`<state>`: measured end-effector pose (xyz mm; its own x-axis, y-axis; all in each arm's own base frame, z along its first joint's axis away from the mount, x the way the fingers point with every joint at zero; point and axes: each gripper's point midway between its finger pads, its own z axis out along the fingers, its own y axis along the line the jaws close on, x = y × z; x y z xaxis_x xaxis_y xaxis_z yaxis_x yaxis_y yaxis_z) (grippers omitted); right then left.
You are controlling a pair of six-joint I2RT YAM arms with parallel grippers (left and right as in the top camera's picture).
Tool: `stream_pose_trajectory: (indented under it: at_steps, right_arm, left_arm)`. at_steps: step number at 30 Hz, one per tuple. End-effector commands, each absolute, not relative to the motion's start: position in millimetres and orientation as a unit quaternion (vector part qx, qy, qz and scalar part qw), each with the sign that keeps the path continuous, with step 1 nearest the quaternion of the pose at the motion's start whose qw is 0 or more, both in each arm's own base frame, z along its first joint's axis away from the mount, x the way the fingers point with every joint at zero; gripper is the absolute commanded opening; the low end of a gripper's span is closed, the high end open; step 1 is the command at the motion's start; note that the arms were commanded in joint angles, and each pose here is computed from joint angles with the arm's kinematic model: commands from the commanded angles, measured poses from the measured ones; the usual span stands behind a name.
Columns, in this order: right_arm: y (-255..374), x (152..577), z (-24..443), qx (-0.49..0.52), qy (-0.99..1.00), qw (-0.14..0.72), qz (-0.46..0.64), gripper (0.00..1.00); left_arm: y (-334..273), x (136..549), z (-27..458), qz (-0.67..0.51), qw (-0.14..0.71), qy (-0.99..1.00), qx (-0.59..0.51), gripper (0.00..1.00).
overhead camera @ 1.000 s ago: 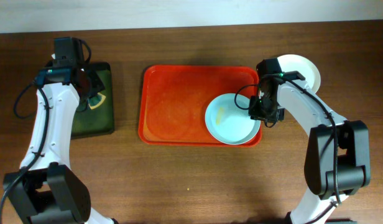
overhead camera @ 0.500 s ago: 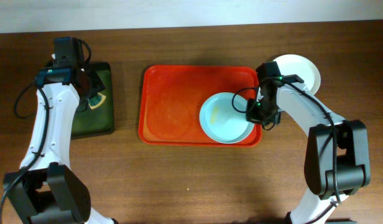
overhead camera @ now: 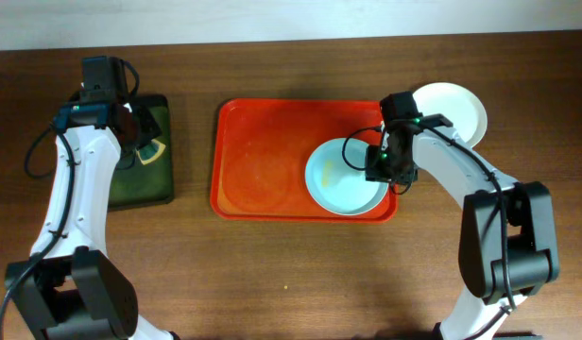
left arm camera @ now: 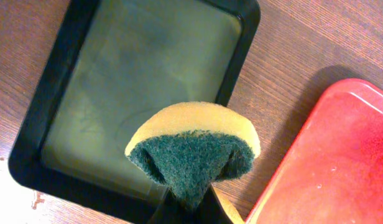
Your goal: Clean dirty plates on tray and stack at the side
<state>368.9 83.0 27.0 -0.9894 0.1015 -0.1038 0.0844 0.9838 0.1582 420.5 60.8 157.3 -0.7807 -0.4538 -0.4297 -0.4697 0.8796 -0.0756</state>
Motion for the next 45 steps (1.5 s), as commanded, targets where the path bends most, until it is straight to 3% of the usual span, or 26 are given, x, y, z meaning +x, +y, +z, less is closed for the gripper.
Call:
stream_pose_trajectory:
  at_steps: [1,5,9,12,19,25,26,27,30,35,37,41,43,44,45]
  right_arm:
    - [93,388,59,0.015,0.991,0.079,0.103,0.47]
    - [67,397,74,0.023,0.995,0.095,0.024,0.5]
    - [60,381,46,0.027,0.998,0.056,0.005,0.48]
    - [65,371,24,0.027,0.999,0.025,0.018,0.41]
    - [80,365,15,0.026,0.998,0.002,0.06,0.41]
    - [146,367,17,-0.024,0.988,0.014,0.154,0.37]
    - [143,369,16,-0.029,0.991,0.022,0.13,0.38]
    - [134,372,14,-0.012,0.995,0.027,0.1,0.46]
    - [105,376,11,0.048,0.997,0.031,0.05,0.51]
    - [116,376,6,0.048,0.995,0.023,0.084,0.5]
    - [129,377,-1,0.04,0.994,0.02,0.104,0.4]
    - [140,378,-20,0.036,0.994,0.014,0.105,0.4]
    - [143,379,-27,0.044,0.993,0.01,0.111,0.19]
    - [145,380,-29,0.046,0.992,0.01,0.115,0.13]
    - [150,380,-29,0.044,0.99,0.009,0.13,0.13]
  left_arm:
    - [59,423,158,0.011,0.226,0.945,-0.236,0.0]
    - [59,423,158,0.011,0.226,0.945,-0.236,0.0]
    - [59,423,158,0.011,0.226,0.945,-0.236,0.0]
    - [59,423,158,0.011,0.226,0.945,-0.236,0.0]
    - [59,423,158,0.011,0.226,0.945,-0.236,0.0]
    - [59,423,158,0.011,0.225,0.945,-0.236,0.0]
    - [59,423,158,0.011,0.225,0.945,-0.236,0.0]
    - [59,422,158,0.011,0.225,0.945,-0.236,0.0]
    - [53,424,158,-0.004,0.224,0.949,-0.223,0.0]
    - [19,433,162,-0.082,0.23,0.956,-0.165,0.0]
    - [-3,434,163,-0.101,0.229,0.96,-0.127,0.0]
    - [-47,431,163,-0.113,0.224,0.965,-0.078,0.0]
    - [-77,428,157,-0.12,0.213,0.969,-0.045,0.0]
    - [-90,426,150,-0.122,0.203,0.971,-0.031,0.0]
    - [-101,425,143,-0.123,0.194,0.973,-0.02,0.0]
